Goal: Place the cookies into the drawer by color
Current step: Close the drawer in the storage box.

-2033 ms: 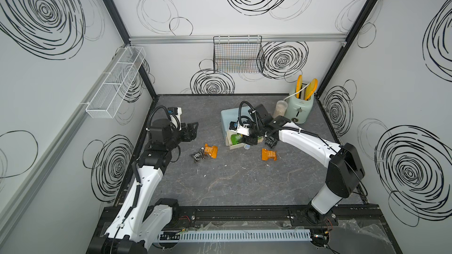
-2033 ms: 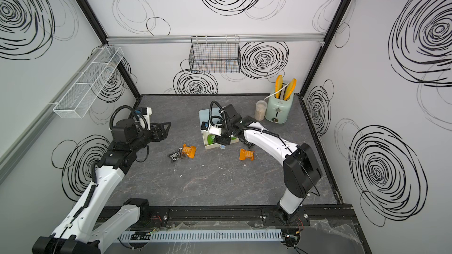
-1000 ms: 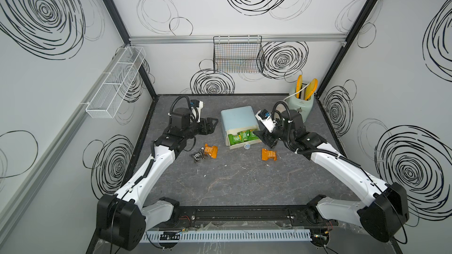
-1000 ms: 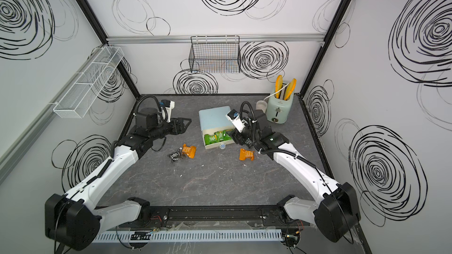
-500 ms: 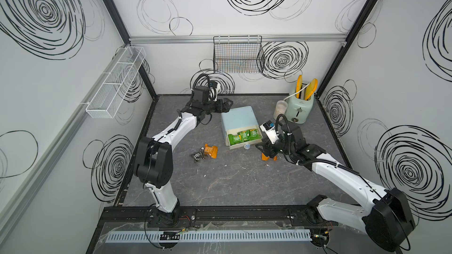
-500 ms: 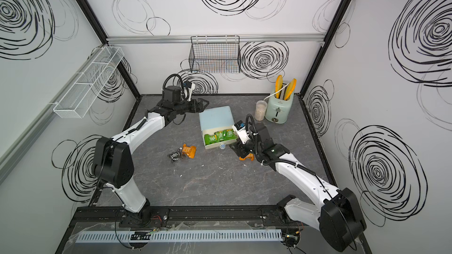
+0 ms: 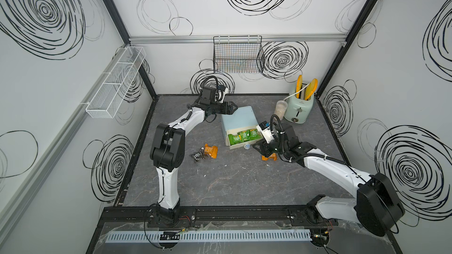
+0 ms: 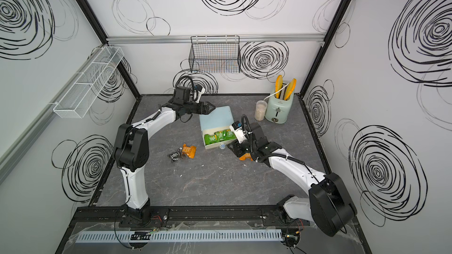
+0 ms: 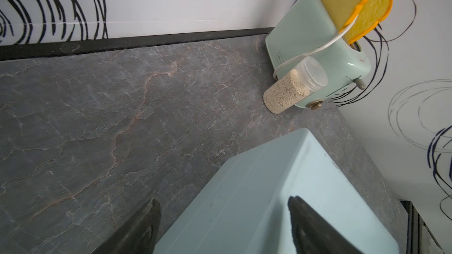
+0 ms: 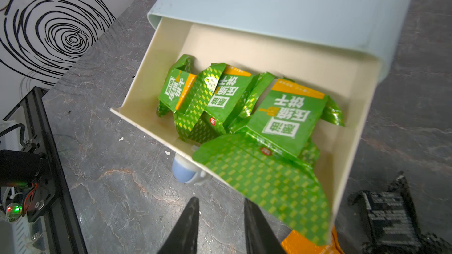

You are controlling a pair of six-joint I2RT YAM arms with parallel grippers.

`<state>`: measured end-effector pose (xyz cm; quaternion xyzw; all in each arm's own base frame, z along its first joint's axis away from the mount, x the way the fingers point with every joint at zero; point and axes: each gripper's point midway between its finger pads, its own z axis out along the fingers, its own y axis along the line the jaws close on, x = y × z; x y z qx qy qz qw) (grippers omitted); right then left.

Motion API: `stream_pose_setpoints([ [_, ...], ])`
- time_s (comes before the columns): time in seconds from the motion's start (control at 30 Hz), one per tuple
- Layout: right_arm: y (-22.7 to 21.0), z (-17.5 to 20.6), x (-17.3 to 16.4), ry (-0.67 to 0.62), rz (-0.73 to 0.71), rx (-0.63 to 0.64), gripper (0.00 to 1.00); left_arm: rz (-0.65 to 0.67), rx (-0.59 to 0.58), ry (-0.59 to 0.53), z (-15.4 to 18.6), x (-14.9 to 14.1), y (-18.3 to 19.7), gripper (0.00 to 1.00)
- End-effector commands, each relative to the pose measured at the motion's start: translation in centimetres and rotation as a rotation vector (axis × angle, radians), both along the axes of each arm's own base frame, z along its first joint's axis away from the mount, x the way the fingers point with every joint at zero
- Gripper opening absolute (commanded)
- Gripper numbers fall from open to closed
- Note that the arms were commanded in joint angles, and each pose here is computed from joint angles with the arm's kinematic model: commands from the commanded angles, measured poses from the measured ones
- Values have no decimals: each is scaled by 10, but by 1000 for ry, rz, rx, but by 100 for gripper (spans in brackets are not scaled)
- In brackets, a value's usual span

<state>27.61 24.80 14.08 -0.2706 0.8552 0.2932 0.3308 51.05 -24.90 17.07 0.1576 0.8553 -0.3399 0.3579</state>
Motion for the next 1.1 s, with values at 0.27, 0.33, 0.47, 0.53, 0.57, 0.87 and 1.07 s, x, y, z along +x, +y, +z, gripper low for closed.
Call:
stream_pose_setpoints([
  [0.27,13,13,28,-44,-50,33,35,-99,-31,-3,7,-9,-19,77],
  [0.33,15,15,32,-48,-61,41,35,-109,-35,1,8,-11,-20,76],
  [0.47,19,20,41,-58,-78,61,35,-130,-49,10,9,-15,-23,74],
  [0.53,23,25,43,-60,-70,76,35,-134,-43,14,7,-17,-24,74],
  [0.57,25,27,43,-60,-66,84,36,-134,-40,19,6,-17,-23,73],
  [0.87,34,47,48,-92,-49,136,44,-147,-38,26,6,-23,-27,72],
  [1.07,34,40,63,-96,-85,99,42,-151,-40,32,5,-23,-28,72],
])
